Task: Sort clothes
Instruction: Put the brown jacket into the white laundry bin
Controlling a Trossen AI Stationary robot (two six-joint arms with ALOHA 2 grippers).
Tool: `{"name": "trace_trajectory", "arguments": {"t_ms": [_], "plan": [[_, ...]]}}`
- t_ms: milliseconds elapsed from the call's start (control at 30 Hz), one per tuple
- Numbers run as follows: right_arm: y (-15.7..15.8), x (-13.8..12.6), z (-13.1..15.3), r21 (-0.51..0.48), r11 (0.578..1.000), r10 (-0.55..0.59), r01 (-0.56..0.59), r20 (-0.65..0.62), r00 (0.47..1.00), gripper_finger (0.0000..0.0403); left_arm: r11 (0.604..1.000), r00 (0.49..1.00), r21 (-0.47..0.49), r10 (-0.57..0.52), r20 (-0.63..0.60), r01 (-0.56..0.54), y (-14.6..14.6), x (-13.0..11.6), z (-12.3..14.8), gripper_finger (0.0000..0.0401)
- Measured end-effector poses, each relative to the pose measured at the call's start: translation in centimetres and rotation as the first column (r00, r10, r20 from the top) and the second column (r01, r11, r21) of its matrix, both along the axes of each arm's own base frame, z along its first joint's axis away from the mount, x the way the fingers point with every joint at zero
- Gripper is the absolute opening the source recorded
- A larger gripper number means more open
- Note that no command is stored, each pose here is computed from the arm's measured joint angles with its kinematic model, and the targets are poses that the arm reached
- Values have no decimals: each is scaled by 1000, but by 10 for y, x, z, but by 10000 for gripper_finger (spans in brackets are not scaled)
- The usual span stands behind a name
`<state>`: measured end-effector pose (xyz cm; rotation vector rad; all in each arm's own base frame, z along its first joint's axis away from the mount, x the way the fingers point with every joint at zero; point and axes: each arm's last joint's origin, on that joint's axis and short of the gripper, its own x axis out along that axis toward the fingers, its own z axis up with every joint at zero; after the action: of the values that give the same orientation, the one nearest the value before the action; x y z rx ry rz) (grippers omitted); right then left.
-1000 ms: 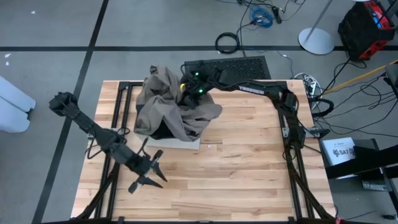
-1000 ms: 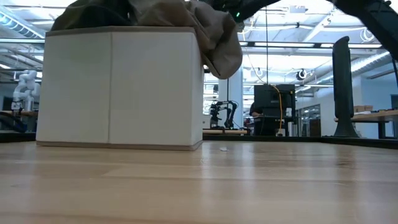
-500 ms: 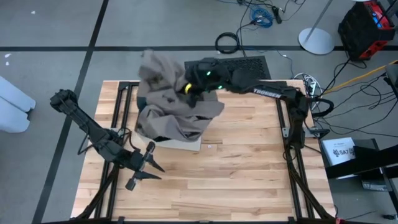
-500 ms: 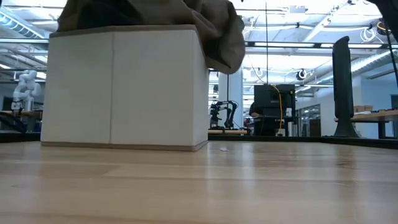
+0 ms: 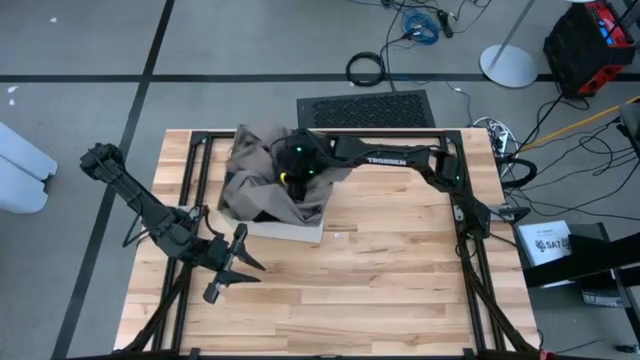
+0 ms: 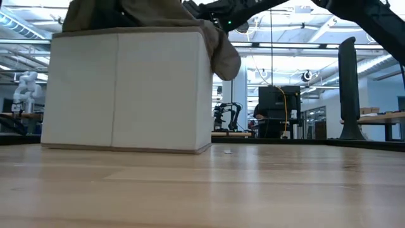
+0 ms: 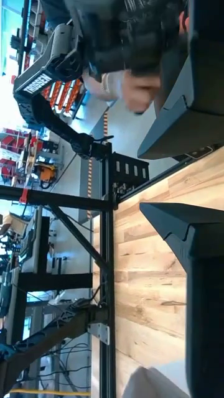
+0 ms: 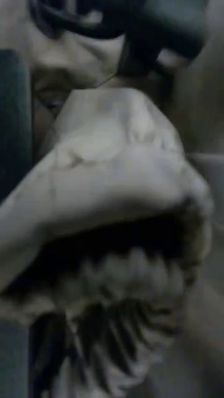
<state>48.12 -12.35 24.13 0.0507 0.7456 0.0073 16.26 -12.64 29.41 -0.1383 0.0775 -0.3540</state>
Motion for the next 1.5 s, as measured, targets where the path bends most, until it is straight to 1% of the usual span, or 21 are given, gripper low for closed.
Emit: {"name": "trace_trajectory", "arguments": {"t_ms": [67,133,200,233,300,400,433,500,600,733,800,933,1000,1100,1167,1300,1500], "plan": [[-1,-9,-7,-5,1000,29,-29,-113,993,10,1000,1000,-2,0,-1,0,0,0,0,132],[-1,-21,-11,-2,998,62,-64,-224,973,10,1000,1000,-1,1,0,-1,0,0,0,132],[-2,-33,-14,19,994,104,-104,-332,938,10,1000,1000,-2,1,1,-1,0,0,0,132],[-2,-40,-11,32,993,120,-116,-376,919,10,1000,1000,-5,1,4,-1,0,0,1,132],[-4,-53,-14,69,989,148,-131,-475,868,10,1000,1000,-9,1,9,-1,0,0,1,132],[-4,-70,-14,126,984,174,-124,-584,793,10,1000,1000,-12,1,13,0,0,0,2,132],[-4,-73,-14,143,984,171,-104,-610,774,10,1000,1000,-12,1,13,0,0,0,2,132],[-5,-77,-15,163,986,141,-47,-638,757,10,1000,1000,-11,1,13,0,0,0,2,132],[-6,-75,-16,167,984,63,59,-639,767,18,1000,1000,-11,1,13,0,0,0,2,132],[-7,-71,-2,163,978,-2,134,-629,777,41,1000,1000,-10,0,13,0,0,0,2,132],[-7,-68,10,151,980,-12,132,-611,791,55,1000,1000,-10,0,12,0,0,0,2,132],[-4,-63,50,122,987,-30,109,-523,852,79,1000,1000,13,-1,20,1,0,0,1,132],[-2,-64,68,110,990,-26,91,-491,871,88,1000,1000,15,-1,19,0,0,0,1,132],[-1,-70,91,102,991,-35,92,-460,887,99,1000,1000,17,-1,18,1,0,0,1,132],[2,-78,103,86,990,-62,111,-441,895,103,1000,1000,19,-3,16,3,0,0,1,132],[2,-93,120,30,988,-124,152,-436,891,104,999,1000,50,-11,21,10,0,0,0,132],[7,-114,151,19,981,-172,191,-351,920,104,996,999,88,-14,38,11,0,0,1,132]]}}
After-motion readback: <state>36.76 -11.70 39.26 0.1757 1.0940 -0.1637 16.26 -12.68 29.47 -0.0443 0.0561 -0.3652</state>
